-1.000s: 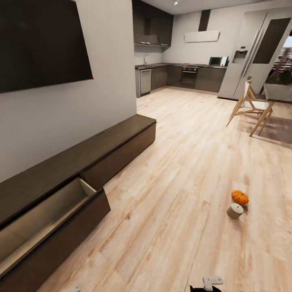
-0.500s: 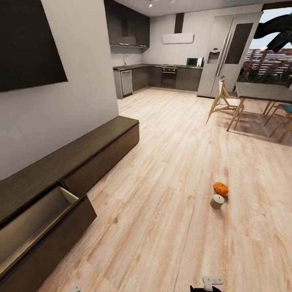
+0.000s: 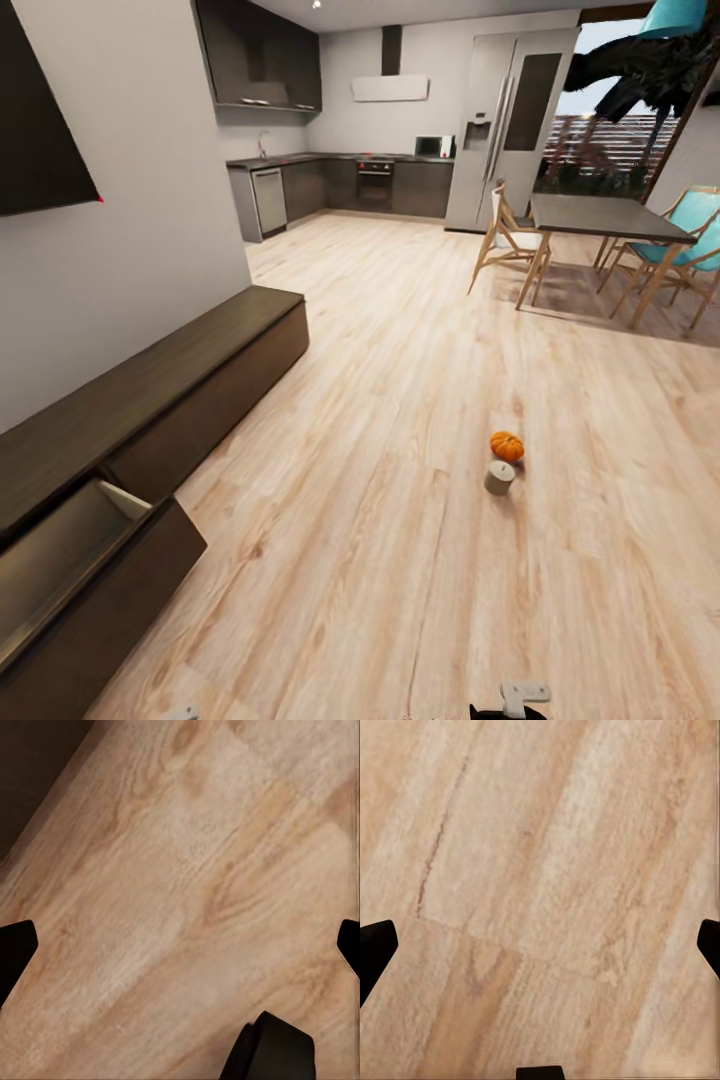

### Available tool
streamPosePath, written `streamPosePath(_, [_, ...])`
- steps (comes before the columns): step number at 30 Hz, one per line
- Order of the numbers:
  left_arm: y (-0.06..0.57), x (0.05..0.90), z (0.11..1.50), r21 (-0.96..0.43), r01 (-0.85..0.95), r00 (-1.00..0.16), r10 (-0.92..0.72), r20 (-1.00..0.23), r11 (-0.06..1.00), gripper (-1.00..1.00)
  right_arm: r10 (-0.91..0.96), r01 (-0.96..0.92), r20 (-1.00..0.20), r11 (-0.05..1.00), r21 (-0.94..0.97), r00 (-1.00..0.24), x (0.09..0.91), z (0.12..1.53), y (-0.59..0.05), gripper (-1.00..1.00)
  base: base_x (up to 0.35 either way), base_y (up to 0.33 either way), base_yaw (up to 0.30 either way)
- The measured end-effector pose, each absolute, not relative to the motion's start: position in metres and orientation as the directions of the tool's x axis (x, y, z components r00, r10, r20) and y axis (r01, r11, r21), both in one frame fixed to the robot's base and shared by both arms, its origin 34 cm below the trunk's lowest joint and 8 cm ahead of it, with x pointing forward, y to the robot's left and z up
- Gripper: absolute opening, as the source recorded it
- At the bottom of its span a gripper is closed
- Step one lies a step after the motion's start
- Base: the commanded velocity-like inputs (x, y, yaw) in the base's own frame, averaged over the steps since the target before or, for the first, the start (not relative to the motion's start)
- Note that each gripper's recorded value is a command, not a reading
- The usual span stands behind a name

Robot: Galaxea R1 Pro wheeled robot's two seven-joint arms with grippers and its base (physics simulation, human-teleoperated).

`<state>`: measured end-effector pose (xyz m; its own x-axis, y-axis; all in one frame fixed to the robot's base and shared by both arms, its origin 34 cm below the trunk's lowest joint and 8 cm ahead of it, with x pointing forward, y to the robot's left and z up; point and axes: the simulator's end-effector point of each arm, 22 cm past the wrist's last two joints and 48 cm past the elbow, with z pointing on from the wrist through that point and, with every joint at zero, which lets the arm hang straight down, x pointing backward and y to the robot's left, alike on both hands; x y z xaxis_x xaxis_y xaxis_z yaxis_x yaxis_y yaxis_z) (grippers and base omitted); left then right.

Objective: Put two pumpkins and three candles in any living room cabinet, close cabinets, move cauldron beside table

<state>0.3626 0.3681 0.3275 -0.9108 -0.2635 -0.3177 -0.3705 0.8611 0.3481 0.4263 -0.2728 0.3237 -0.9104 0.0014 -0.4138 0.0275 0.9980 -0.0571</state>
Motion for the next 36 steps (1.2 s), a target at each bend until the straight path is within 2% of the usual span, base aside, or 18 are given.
streamPosePath(12, [0.368,0.358,0.326,0.350,-0.367,-0.914,-0.263,-0.310,0.862,1.00,0.002,0.027,-0.410,0.998,-0.056,-0.912,0.425,0.323,-0.273,1.00,0.063,0.000,-0.274])
streamPosePath(36, [0.366,0.352,0.324,0.352,-0.359,-0.918,-0.260,-0.299,0.864,1.00,0.003,0.029,-0.397,0.998,-0.059,-0.918,0.421,0.320,-0.274,1.00,0.322,0.000,-0.282])
